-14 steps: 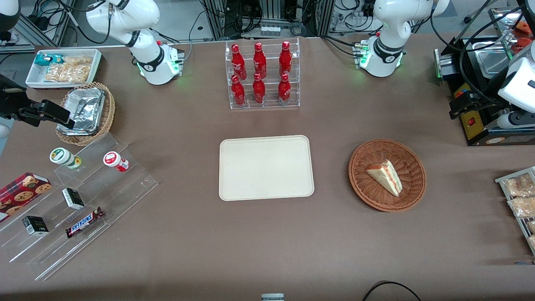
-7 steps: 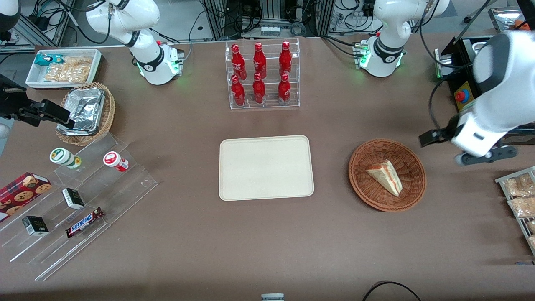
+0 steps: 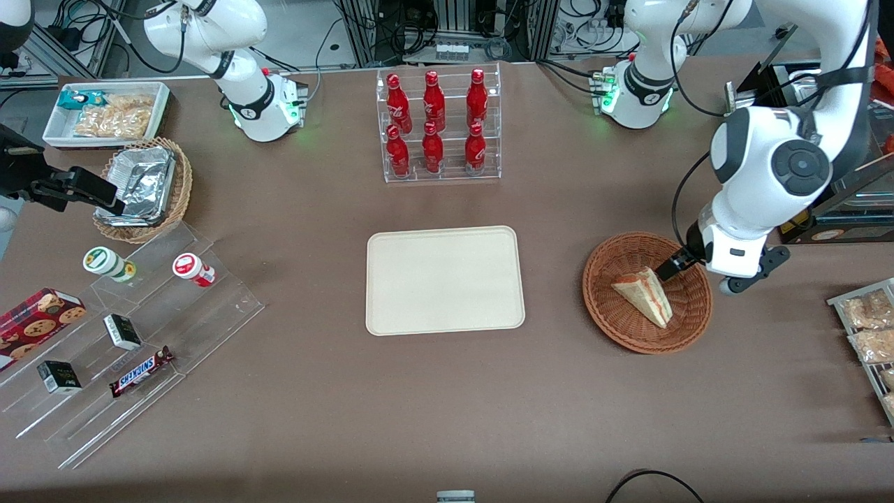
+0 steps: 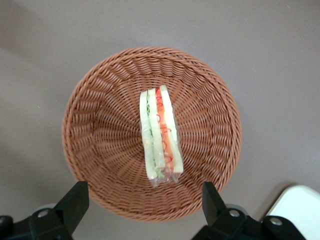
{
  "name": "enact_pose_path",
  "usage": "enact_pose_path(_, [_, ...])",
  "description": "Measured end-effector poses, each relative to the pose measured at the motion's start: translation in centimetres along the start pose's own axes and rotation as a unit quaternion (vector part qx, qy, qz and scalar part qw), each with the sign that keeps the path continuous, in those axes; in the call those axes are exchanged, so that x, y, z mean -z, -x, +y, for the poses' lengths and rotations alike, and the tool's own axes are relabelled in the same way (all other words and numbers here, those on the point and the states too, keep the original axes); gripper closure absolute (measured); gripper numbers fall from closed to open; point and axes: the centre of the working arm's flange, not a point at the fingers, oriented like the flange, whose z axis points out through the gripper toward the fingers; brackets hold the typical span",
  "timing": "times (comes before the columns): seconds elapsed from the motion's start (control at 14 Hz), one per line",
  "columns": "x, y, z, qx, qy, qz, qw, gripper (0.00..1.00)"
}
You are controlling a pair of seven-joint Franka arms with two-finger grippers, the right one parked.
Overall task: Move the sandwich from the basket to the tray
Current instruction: 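Lower the left gripper and close it on the wrapped sandwich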
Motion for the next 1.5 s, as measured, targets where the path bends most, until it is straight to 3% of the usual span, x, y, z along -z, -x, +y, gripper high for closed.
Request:
enact_pose_path(0.29, [-3.8, 0.7, -0.4, 0.056, 0.013, 0.007, 0.9983, 0.0])
enact_pose_path(0.64, [-7.2, 1.1, 0.7, 0.061, 0.023, 0.004, 0.9979, 0.0])
enact_pose_path(1.07, [-11.1, 1.6, 1.1, 0.065, 0.015, -0.015, 0.9977, 0.0])
enact_pose_path(1.14, [-11.6, 1.6, 1.0, 0.065, 0.013, -0.017, 0.9977, 0.04])
enact_pose_path(1.36, [-12.4, 1.7, 0.9, 0.066, 0.009, -0.022, 0.9975, 0.4])
enact_pose_path(1.5, [-12.1, 1.4, 1.0, 0.067, 0.011, -0.02, 0.9975, 0.59])
